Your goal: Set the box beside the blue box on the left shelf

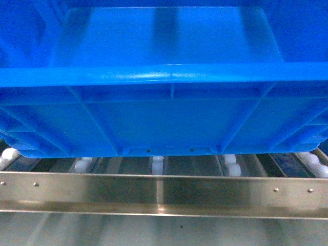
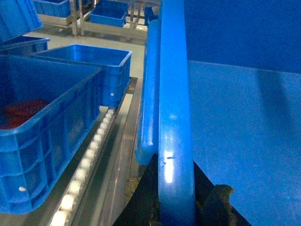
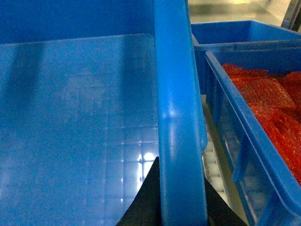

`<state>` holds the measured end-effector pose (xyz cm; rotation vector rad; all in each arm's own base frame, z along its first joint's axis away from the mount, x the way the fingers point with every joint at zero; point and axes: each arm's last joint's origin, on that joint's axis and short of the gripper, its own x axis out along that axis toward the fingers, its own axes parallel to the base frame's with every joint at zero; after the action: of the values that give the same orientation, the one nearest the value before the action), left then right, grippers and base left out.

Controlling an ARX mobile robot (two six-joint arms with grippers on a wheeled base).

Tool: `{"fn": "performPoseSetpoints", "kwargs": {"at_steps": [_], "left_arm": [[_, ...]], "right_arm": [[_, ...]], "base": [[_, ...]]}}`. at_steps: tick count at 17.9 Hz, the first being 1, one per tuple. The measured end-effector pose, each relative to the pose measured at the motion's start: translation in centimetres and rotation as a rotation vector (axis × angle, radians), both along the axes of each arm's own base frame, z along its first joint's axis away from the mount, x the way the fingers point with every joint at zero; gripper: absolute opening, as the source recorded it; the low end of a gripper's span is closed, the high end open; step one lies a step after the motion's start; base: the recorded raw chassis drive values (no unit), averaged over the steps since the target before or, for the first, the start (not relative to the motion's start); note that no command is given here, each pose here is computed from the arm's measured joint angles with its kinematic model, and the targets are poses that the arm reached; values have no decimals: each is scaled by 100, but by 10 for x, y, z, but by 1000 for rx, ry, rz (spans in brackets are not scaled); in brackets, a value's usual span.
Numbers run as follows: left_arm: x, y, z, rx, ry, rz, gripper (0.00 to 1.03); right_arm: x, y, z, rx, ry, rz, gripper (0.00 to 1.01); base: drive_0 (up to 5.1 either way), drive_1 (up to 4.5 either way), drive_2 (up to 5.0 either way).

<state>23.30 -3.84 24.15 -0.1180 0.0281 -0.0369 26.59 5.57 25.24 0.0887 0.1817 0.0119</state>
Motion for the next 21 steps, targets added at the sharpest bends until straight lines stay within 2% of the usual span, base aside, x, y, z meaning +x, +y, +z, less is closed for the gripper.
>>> {"fn": "performPoseSetpoints", "kwargs": {"at_steps": [15,21], "left_arm": [[0,0,0,0,0,0,8],[0,0,0,0,0,0,8]], "right_arm": [[0,0,0,0,1,0,8],[0,0,0,0,1,0,8]], "base": [[1,421,-418],[0,0,0]]}}
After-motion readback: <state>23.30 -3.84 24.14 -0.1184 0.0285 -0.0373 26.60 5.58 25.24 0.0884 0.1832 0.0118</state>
